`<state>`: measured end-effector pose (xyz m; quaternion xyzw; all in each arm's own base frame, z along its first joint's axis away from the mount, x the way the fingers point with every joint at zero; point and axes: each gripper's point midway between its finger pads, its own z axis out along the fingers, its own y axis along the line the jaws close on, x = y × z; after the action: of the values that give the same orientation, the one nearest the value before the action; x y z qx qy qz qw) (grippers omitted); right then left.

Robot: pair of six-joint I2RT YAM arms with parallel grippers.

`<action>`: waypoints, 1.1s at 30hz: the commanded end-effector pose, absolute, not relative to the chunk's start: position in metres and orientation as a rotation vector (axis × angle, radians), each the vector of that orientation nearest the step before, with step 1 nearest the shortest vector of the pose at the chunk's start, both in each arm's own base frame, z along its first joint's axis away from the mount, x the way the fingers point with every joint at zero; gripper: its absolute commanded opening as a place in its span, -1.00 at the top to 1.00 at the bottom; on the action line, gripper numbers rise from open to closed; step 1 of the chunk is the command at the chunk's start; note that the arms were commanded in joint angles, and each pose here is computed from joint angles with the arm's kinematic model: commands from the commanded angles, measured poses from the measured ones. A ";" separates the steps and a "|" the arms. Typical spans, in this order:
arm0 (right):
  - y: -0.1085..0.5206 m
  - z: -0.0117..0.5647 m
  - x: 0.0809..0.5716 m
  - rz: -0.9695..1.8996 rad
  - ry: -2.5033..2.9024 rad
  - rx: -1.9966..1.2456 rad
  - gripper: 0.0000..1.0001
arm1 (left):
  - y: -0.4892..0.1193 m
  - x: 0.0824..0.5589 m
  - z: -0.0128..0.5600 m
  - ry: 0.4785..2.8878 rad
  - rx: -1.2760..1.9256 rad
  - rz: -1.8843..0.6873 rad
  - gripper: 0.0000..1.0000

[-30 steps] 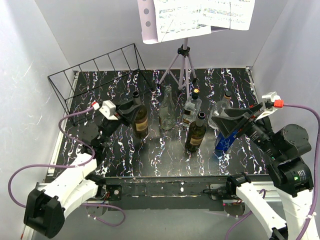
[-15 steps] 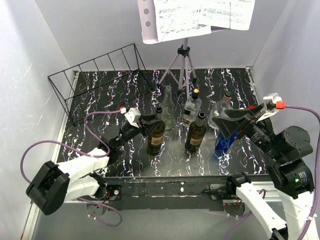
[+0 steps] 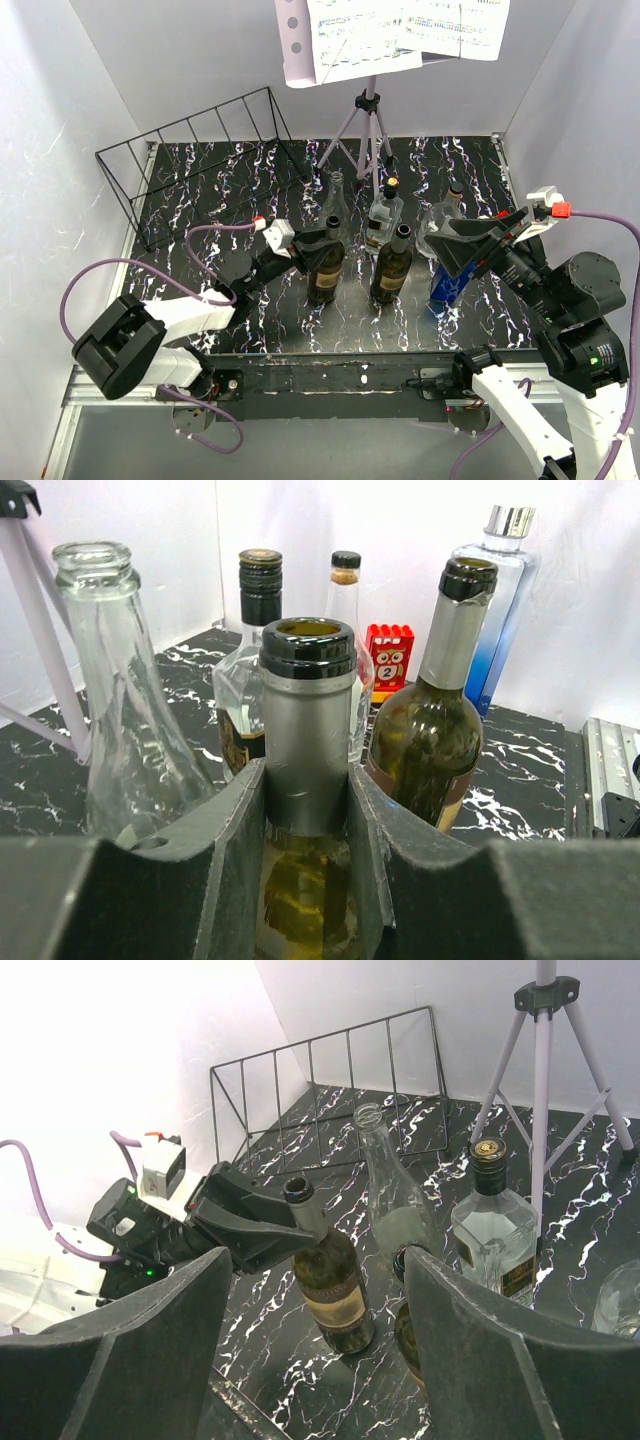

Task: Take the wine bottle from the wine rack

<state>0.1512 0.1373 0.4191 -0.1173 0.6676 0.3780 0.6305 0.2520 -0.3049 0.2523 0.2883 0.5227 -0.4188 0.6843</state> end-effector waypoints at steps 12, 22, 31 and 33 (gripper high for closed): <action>0.134 0.418 0.154 0.847 1.537 -0.244 -0.54 | -0.309 0.248 0.314 0.938 0.569 -0.924 0.63; 0.125 0.414 0.142 0.809 1.581 -0.248 -0.58 | -0.294 0.241 0.311 1.000 0.583 -0.873 -0.96; 0.121 0.393 0.144 0.780 1.677 -0.214 -0.57 | -0.281 0.235 0.341 1.067 0.562 -0.864 -0.96; 0.114 0.384 0.147 0.742 1.726 -0.169 -0.59 | -0.273 0.233 0.350 1.118 0.556 -0.847 -0.96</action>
<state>0.1457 0.1254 0.3836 -0.0928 0.7267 0.3453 0.5865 0.2341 -0.2849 0.3274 0.2629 0.4765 -0.4013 0.7367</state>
